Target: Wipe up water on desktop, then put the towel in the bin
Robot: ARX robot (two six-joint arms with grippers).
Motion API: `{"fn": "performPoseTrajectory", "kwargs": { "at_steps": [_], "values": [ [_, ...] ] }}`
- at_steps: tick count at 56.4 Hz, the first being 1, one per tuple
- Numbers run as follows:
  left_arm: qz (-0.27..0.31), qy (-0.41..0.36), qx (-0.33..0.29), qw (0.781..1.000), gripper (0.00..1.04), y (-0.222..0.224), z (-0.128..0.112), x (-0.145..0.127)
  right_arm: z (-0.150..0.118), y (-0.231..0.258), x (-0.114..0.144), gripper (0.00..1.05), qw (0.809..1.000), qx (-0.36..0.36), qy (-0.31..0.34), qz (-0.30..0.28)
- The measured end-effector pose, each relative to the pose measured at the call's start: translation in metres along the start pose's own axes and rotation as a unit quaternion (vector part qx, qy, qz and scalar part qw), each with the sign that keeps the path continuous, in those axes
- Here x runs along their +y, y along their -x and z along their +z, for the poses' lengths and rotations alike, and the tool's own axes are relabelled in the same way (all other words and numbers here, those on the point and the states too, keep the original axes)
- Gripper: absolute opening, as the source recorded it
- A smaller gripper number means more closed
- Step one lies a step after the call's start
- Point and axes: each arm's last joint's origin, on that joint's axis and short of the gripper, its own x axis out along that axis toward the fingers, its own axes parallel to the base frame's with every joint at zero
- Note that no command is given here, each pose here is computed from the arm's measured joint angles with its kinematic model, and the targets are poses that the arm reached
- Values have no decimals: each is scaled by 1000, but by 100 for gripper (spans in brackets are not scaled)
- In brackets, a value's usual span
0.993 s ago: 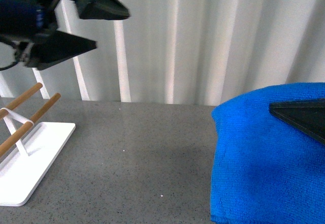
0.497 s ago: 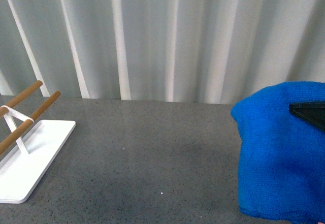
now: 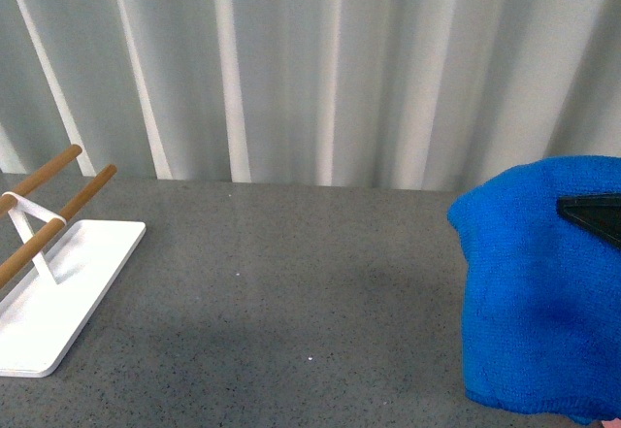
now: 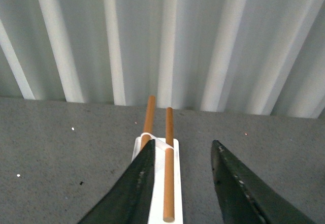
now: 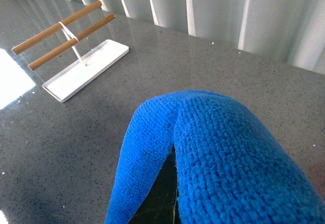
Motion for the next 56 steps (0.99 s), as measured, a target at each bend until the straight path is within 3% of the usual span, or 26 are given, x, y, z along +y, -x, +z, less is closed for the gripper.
{"fn": "performPoseTrajectory", "kwargs": {
  "at_steps": [10, 32, 56],
  "values": [
    [-2, 6, 7, 1000, 3, 16, -11, -22, -1, 3, -2, 3, 1000, 2, -2, -2],
    [-3, 5, -2, 1000, 4, 38, -23, -45, -1, 6, -5, 3, 1000, 1, -2, -10],
    [-7, 6, -12, 1000, 4, 52, -18, -60, -2, 4, -3, 3, 1000, 8, -3, -13]
  ]
}}
